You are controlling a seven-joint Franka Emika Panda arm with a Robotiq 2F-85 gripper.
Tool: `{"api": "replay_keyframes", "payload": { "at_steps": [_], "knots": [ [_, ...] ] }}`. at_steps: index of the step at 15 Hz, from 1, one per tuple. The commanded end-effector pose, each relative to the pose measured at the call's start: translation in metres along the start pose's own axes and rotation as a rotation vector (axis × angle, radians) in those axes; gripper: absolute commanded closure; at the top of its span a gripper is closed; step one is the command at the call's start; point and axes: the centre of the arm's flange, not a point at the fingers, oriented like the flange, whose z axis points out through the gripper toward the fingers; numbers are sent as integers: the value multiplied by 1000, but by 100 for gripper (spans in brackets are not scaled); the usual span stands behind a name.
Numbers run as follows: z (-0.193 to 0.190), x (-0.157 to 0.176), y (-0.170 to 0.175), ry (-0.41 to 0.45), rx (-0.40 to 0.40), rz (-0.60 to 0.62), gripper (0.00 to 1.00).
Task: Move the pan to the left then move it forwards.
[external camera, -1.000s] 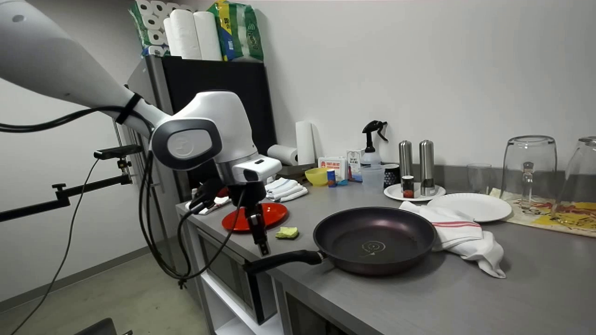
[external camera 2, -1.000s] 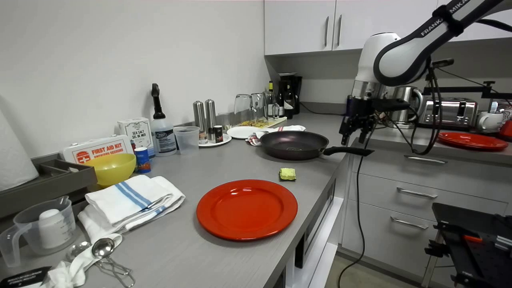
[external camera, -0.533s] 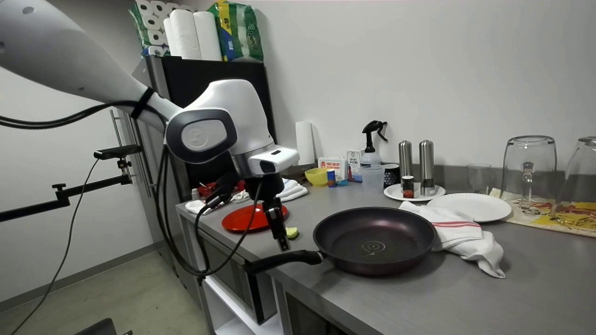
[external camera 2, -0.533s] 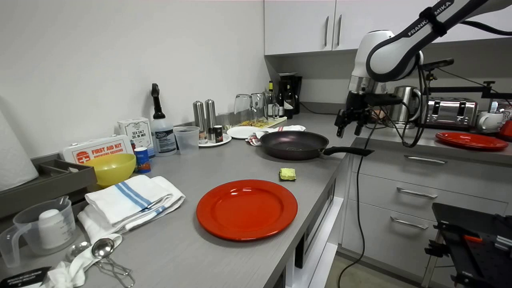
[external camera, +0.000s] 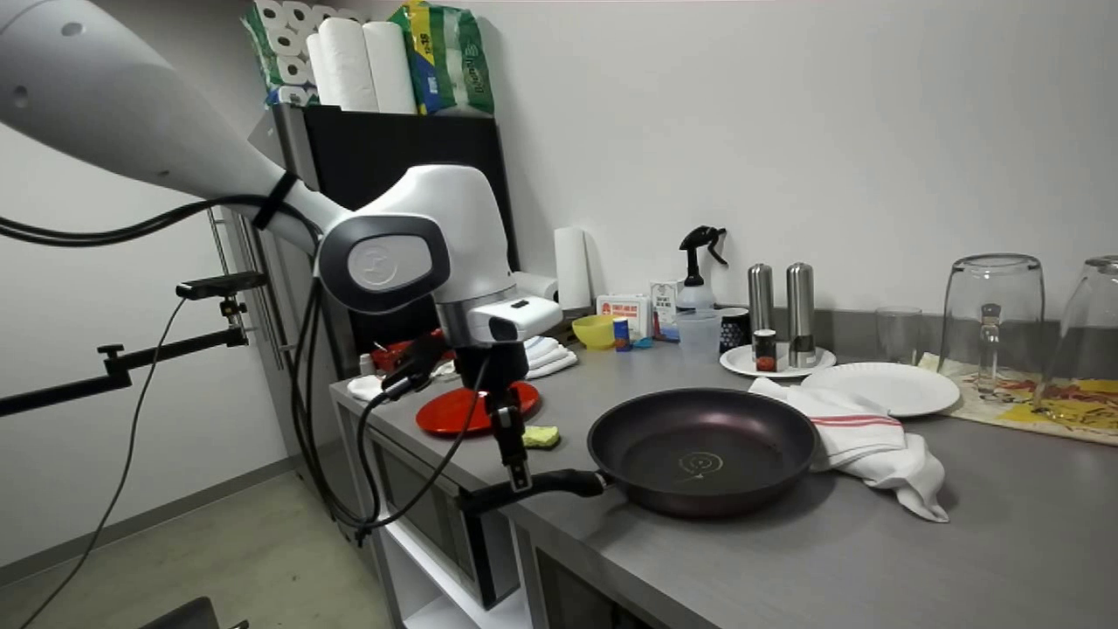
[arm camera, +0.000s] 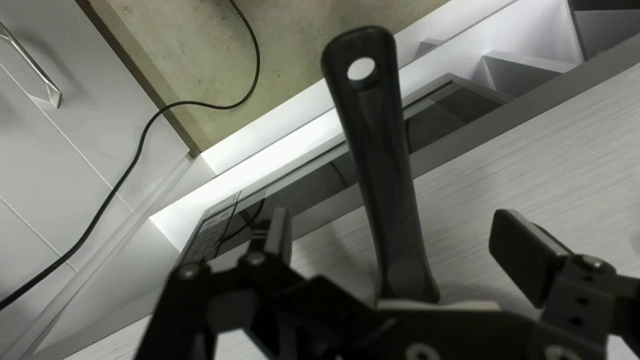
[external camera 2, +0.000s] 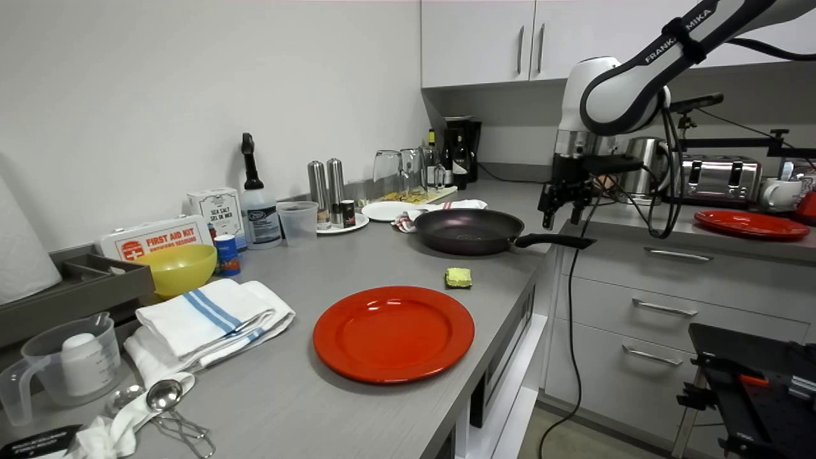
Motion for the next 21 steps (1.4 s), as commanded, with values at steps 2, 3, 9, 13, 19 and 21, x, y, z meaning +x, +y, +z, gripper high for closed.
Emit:
{"api": "replay_keyframes", "payload": {
  "at_steps": [2,3,9,13,19,21],
  "knots": [
    [-2,1,0,-59,-26,-99,0],
    [-2,-1,0,-67,-27,-116,0],
    [4,-7,-4,-58,-17,-209,0],
    [11,-10,-6,-65,-23,-216,0],
    [25,-9,-12,-67,-28,-213,0],
    [28,-8,-13,-65,-29,-215,0]
  ]
}}
